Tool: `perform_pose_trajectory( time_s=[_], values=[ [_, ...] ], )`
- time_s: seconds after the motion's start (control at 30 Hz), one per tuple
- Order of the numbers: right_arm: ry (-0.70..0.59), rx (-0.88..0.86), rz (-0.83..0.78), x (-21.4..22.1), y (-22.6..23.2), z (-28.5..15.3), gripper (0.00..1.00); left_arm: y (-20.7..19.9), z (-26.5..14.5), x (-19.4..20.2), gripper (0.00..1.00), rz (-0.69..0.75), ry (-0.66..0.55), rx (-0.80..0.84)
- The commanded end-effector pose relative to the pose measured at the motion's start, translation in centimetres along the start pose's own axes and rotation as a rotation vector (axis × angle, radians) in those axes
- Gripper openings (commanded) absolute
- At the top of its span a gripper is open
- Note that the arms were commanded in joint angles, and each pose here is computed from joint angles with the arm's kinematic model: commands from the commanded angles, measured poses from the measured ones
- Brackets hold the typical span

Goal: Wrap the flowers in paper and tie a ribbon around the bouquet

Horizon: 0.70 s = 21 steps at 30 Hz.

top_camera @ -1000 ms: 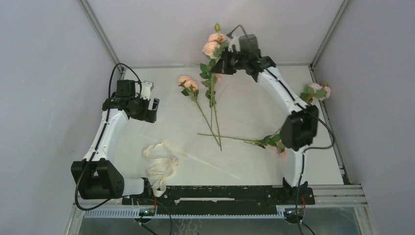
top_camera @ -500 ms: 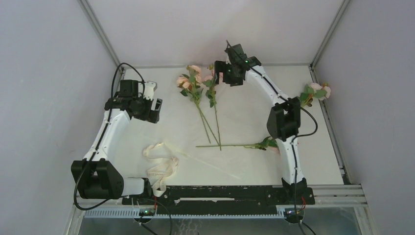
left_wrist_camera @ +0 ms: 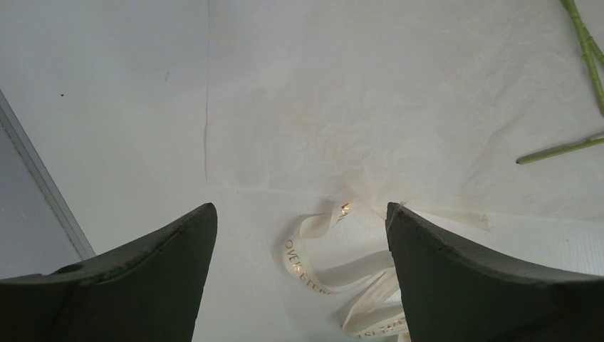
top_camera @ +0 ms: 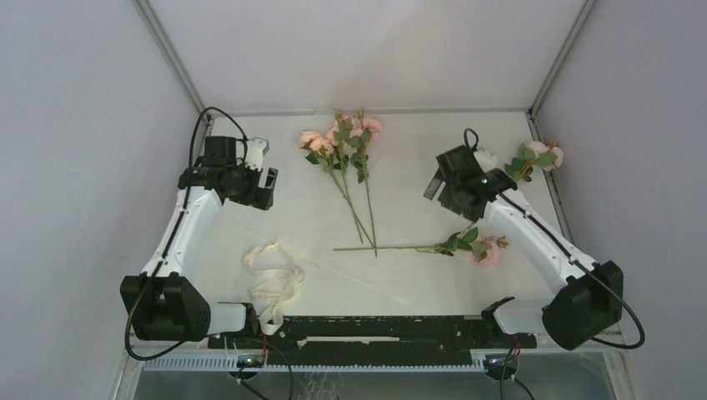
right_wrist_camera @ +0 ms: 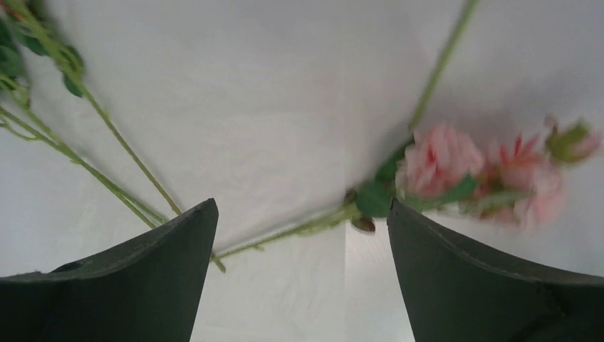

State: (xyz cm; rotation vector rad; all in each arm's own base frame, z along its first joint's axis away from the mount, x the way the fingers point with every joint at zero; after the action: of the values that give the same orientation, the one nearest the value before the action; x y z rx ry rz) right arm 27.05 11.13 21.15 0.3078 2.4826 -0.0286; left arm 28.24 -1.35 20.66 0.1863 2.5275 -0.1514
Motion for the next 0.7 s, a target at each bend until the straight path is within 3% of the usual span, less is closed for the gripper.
perform_pose_trajectory(
  time_s=[0.0, 0.3, 0.5, 0.67],
  values=[
    [0.07, 0.121, 0.363, 5.3, -0.5, -0.8, 0.95, -0.7, -0.8, -0.1, 0.92, 0.02, -0.06, 0.029],
    [0.183, 0.18, 0.609, 10.9, 0.4, 2.5, 0.91, -0.9, -1.6, 0.0, 0.92, 0.026, -0.089, 0.036],
    [0.169, 0.131, 0.557, 10.6, 2.4, 5.8, 0.88, -0.9, -1.6, 0.0, 0.92, 0.024, -0.089, 0.036],
    [0.246, 0.246, 0.521, 12.6, 1.5, 8.3, 0.79, -0.9, -1.6, 0.0, 0.92, 0.028, -0.092, 0.034]
  ],
)
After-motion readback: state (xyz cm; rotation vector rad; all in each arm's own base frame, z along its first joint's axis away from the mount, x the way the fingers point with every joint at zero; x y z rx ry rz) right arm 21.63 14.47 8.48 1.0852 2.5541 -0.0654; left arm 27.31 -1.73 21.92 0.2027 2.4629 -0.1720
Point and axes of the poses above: each gripper's point midway between its finger pads, its own z axis out along the fingers, its own y axis along the line the jaws close on, x = y × z, the point moved 5 cm from there along -z, back along the fingers, and after that the axes turned 11 degrees about -z, right-handed, at the moved point
